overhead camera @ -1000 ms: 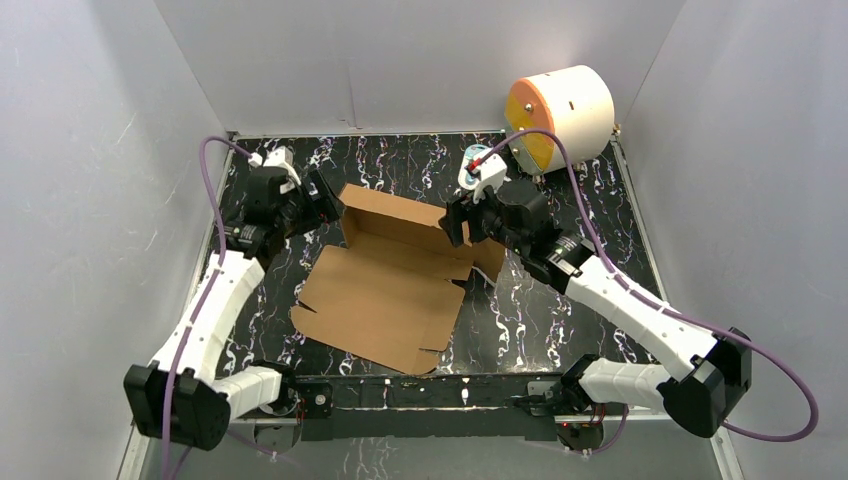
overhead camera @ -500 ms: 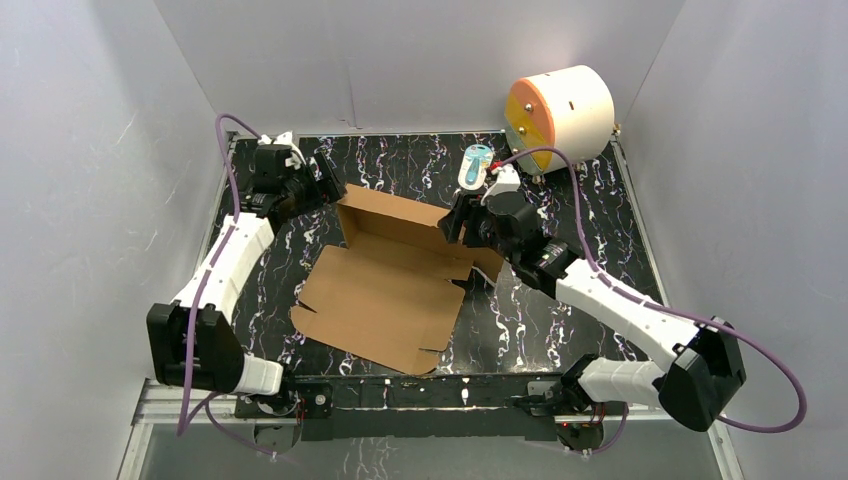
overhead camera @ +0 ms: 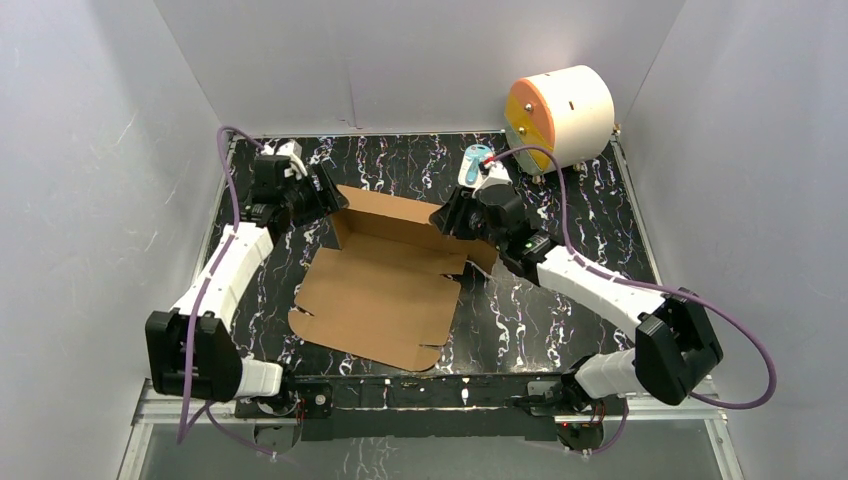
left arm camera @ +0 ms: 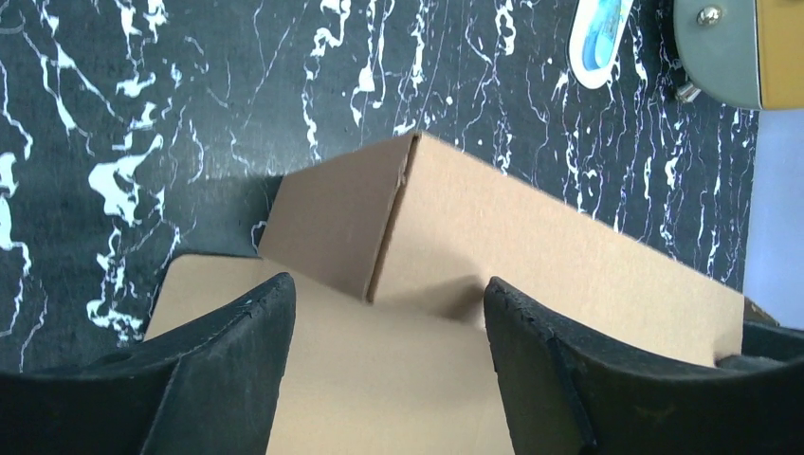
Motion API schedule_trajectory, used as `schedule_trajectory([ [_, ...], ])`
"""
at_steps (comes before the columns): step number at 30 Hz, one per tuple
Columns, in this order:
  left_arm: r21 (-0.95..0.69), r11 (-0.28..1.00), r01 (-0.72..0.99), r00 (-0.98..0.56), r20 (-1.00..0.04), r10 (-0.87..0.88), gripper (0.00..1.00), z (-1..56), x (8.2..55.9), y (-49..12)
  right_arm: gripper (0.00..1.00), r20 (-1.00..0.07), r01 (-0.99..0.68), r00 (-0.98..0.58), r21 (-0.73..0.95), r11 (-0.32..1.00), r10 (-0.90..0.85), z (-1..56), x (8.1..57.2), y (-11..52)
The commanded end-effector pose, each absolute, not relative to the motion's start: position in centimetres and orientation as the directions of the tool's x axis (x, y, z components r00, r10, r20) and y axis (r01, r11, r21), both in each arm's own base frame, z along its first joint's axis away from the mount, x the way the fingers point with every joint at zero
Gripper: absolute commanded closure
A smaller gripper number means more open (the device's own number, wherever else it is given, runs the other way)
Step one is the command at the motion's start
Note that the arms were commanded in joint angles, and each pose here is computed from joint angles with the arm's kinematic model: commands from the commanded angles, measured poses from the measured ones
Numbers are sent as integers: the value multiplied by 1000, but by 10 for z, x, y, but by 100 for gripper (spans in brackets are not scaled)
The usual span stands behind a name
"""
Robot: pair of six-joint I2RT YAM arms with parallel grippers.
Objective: Fold the paper box
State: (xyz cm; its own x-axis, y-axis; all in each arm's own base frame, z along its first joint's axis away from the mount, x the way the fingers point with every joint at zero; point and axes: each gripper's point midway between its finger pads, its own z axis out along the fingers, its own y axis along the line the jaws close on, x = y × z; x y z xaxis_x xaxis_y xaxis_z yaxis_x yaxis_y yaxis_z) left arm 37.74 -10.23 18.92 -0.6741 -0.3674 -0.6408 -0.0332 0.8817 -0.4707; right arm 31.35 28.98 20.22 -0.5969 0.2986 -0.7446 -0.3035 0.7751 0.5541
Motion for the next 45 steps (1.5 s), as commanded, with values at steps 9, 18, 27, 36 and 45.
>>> schedule_trajectory([
  [9,-500,863,-73,-585,-680,-442,31,211,340,-88,49,-760,-498,-566,624,602,319,252,336,322],
  [18,-441,894,-83,-546,-730,-411,27,216,322,-73,42,-828,-607,-517,534,589,217,268,342,316],
  [27,-482,874,64,-511,-768,-386,29,241,287,-89,28,-945,-671,-327,252,697,27,274,314,261],
  [36,-522,831,194,-569,-749,-338,34,231,258,-127,20,-976,-549,-190,16,836,-106,248,309,201],
  [45,-576,768,280,-627,-716,-308,33,198,249,-185,20,-978,-594,-160,-15,804,-136,207,323,197],
])
